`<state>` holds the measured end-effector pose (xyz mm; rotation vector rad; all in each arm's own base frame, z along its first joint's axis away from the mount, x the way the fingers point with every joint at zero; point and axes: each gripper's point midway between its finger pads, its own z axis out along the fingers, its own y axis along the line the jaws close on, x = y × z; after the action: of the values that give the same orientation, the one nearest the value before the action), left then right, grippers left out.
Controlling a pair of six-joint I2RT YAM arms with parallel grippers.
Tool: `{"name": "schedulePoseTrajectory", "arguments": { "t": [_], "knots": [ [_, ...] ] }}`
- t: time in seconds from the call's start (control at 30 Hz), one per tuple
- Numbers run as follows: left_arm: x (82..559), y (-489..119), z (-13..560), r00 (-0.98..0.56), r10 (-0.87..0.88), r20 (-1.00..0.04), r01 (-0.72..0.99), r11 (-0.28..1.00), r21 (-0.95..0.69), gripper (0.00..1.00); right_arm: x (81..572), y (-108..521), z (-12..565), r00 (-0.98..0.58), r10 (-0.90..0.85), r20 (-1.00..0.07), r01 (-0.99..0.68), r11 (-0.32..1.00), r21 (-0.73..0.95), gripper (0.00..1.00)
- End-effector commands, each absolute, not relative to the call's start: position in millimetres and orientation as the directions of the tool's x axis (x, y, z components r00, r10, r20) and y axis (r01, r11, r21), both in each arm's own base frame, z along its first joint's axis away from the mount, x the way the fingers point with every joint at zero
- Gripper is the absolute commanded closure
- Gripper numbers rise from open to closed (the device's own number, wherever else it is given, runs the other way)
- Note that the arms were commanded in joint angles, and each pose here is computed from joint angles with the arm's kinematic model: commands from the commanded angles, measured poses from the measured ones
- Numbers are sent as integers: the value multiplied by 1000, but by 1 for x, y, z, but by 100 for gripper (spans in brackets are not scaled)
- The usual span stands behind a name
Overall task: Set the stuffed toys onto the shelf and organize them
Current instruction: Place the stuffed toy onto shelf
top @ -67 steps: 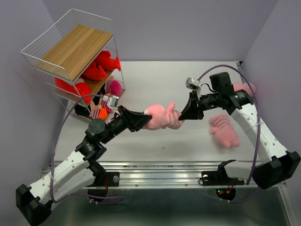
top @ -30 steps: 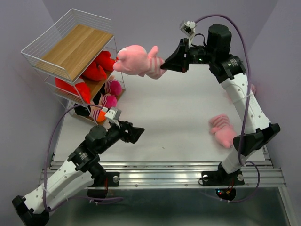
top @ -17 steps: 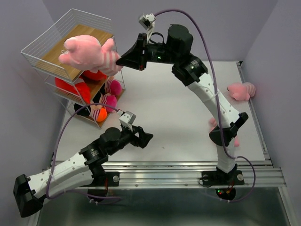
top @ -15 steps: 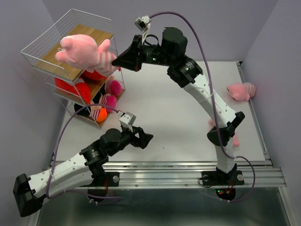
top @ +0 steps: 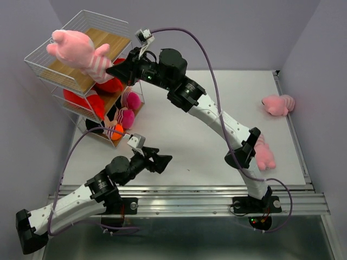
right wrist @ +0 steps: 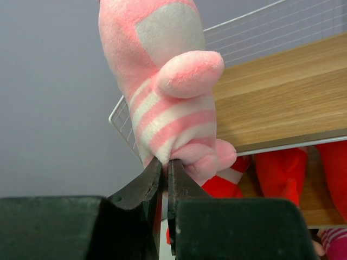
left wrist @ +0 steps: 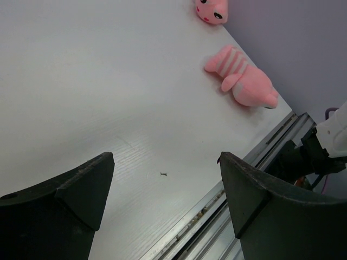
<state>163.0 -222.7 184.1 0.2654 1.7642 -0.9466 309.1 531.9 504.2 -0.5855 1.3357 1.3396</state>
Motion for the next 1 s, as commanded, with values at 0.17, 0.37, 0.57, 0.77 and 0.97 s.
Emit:
{"name": "schedulePoseTrajectory", "arguments": {
  "t": [0.17,0.37,0.57,0.77,0.97],
  "knots": [
    [162,-216,189,-389,-332,-859,573,643,-508,10,299,533,570,-145,593,-792,-902,250,351,99],
    [162,-216,189,-387,-331,-861,577,641,-506,10,302,548,556,-153,601,-784,-892,258,372,99],
    [161,-217,189,-386,-329,-862,582,638,-504,11,304,558,544,-153,597,-788,-886,269,376,99],
    [162,-216,188,-385,-333,-861,581,637,-506,11,300,562,542,-157,592,-790,-889,264,375,94],
    [161,-216,188,-385,-338,-859,582,633,-510,10,289,556,560,-138,620,-772,-904,240,354,92]
  ]
}}
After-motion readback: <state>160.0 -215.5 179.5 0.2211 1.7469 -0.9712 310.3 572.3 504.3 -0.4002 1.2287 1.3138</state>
